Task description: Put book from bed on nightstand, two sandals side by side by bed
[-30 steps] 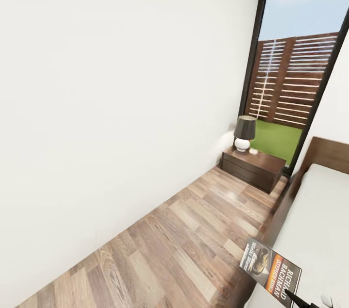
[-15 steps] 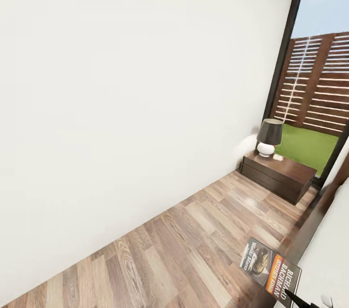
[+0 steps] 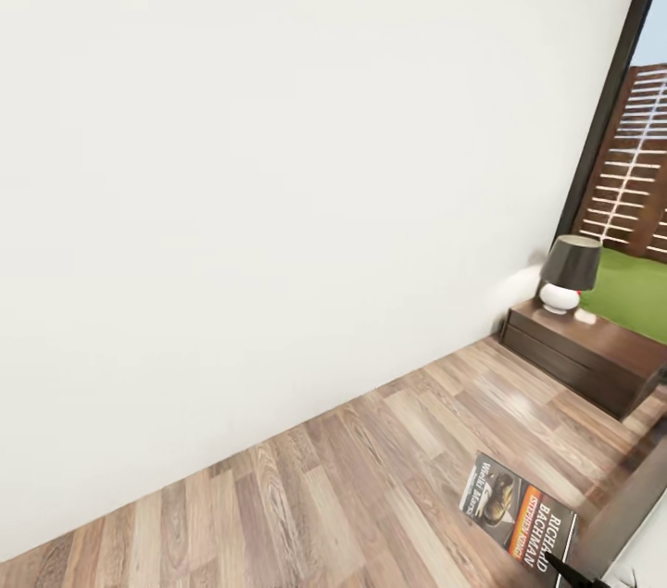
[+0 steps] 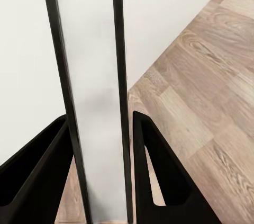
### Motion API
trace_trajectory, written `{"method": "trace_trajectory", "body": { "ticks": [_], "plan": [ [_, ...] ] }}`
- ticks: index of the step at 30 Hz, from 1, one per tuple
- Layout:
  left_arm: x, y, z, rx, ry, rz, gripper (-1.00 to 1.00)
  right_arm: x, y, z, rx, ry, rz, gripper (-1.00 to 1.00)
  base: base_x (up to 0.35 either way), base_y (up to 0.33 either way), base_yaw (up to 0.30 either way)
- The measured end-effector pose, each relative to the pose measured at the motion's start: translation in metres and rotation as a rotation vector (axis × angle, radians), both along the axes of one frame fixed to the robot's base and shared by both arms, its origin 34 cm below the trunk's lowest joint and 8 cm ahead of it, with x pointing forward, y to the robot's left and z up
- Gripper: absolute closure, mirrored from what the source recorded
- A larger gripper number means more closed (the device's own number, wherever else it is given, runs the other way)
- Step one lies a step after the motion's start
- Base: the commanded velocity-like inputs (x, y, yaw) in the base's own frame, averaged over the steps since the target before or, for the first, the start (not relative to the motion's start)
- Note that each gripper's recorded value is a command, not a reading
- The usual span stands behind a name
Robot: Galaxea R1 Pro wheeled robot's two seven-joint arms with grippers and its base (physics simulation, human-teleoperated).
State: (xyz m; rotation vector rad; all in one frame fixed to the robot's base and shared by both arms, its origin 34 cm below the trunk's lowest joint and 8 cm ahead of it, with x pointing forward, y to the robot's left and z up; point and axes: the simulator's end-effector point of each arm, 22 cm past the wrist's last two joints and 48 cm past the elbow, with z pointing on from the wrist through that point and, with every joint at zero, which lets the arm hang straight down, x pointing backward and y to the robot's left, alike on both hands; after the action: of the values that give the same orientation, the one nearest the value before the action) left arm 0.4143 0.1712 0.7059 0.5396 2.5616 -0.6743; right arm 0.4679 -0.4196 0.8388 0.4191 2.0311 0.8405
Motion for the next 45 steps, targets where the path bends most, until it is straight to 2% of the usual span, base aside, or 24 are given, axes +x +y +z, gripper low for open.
{"method": "trace_trajectory", "body": {
  "ticks": [27, 30, 35, 37, 41, 45],
  "plan": [
    [0.0, 0.008, 0.0, 0.003, 0.001, -0.004, -1.0, 0.0, 0.0, 0.0, 0.002, -0.002, -0.002, 1.0, 0.0, 0.0, 0.28],
    [-0.003, 0.005, 0.002, -0.015, 0.006, -0.016, -1.0, 0.0, 0.0, 0.001, 0.002, -0.002, -0.002, 1.0, 0.0, 0.0, 0.28],
    [-0.011, -0.006, 0.009, -0.074, 0.025, -0.054, -1.0, 0.0, 0.0, 0.001, 0.004, -0.003, -0.002, 1.0, 0.0, 0.0, 0.28],
    [-0.012, -0.007, 0.009, -0.076, 0.027, -0.055, -1.0, 0.0, 0.0, 0.001, 0.004, -0.003, -0.002, 1.0, 0.0, 0.0, 0.28],
    [-0.009, -0.003, 0.006, -0.055, 0.021, -0.041, -1.0, 0.0, 0.0, 0.001, 0.004, -0.003, -0.002, 1.0, 0.0, 0.0, 0.28],
    [0.002, 0.011, -0.001, 0.019, -0.003, 0.009, -1.0, 0.0, 0.0, 0.001, 0.003, -0.003, -0.002, 1.0, 0.0, 0.0, 0.28]
  ]
}}
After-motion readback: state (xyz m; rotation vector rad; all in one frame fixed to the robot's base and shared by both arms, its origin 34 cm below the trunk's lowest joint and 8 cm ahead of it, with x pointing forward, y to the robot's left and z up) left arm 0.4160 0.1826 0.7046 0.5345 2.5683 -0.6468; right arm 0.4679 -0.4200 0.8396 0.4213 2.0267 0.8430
